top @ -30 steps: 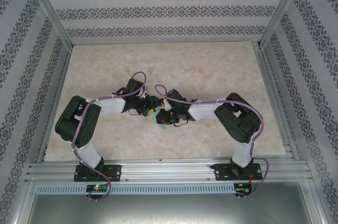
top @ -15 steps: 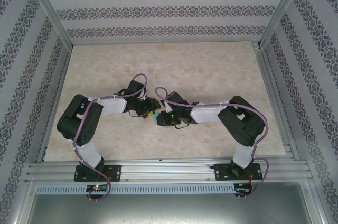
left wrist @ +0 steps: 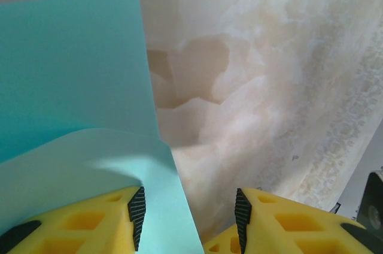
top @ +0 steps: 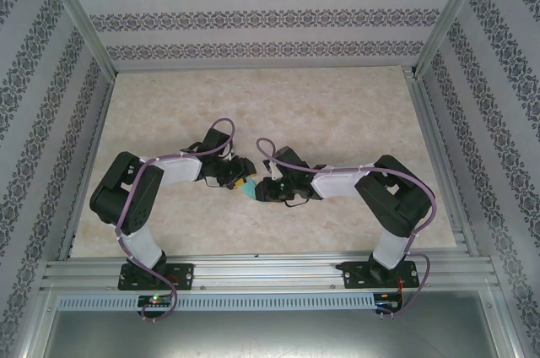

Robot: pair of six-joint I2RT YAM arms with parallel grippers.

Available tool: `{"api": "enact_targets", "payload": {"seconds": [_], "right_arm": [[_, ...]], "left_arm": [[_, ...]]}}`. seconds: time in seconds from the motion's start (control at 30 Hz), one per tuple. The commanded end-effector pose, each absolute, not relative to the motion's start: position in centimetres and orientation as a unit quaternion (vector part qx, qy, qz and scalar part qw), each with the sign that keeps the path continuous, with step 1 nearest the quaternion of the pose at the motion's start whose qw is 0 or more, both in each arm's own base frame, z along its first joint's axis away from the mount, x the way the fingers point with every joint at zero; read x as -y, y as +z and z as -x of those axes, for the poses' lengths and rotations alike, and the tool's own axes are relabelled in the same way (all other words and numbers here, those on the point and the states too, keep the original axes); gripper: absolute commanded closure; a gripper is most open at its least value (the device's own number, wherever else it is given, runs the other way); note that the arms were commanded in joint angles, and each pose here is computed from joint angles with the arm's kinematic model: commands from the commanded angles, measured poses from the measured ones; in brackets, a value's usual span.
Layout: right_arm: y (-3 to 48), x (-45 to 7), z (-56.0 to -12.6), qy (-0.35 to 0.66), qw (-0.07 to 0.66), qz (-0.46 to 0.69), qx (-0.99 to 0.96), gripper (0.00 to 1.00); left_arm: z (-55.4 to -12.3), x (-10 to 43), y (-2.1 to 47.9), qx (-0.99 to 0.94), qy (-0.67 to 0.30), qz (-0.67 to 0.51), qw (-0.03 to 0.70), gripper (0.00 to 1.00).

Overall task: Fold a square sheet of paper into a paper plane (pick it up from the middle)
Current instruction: Fold the wing for the fifth time at the center of the table.

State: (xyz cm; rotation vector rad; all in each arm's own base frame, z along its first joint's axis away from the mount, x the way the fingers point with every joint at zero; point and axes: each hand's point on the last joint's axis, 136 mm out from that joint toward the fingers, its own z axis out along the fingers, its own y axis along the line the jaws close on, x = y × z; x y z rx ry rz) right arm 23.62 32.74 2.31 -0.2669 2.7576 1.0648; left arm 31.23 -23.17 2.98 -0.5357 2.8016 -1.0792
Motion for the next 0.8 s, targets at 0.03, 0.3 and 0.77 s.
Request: {"api": "enact_targets", "payload": {"seconds": [0.03, 0.3, 0.77], "right_arm": [[3.1, -32.2, -23.4, 0.341, 0.125, 0.131, -0.922, 0.74], [4.1, -32.6, -23.1, 0.255, 0.240, 0.260, -0.900, 0.57], [2.6, -32.9, -22.1, 0.201, 0.256, 0.337, -0.883, 0.61]], "left_arm": [[-29.2, 21.8, 1.2, -0.933, -0.310, 0.181, 0.023, 0.52], [-29.1, 21.8, 1.2, -0.933, -0.309, 0.182, 0.021, 0.52], [-29.3, 22.0, 1.4, -0.933, -0.310, 0.179, 0.019, 0.52]]}}
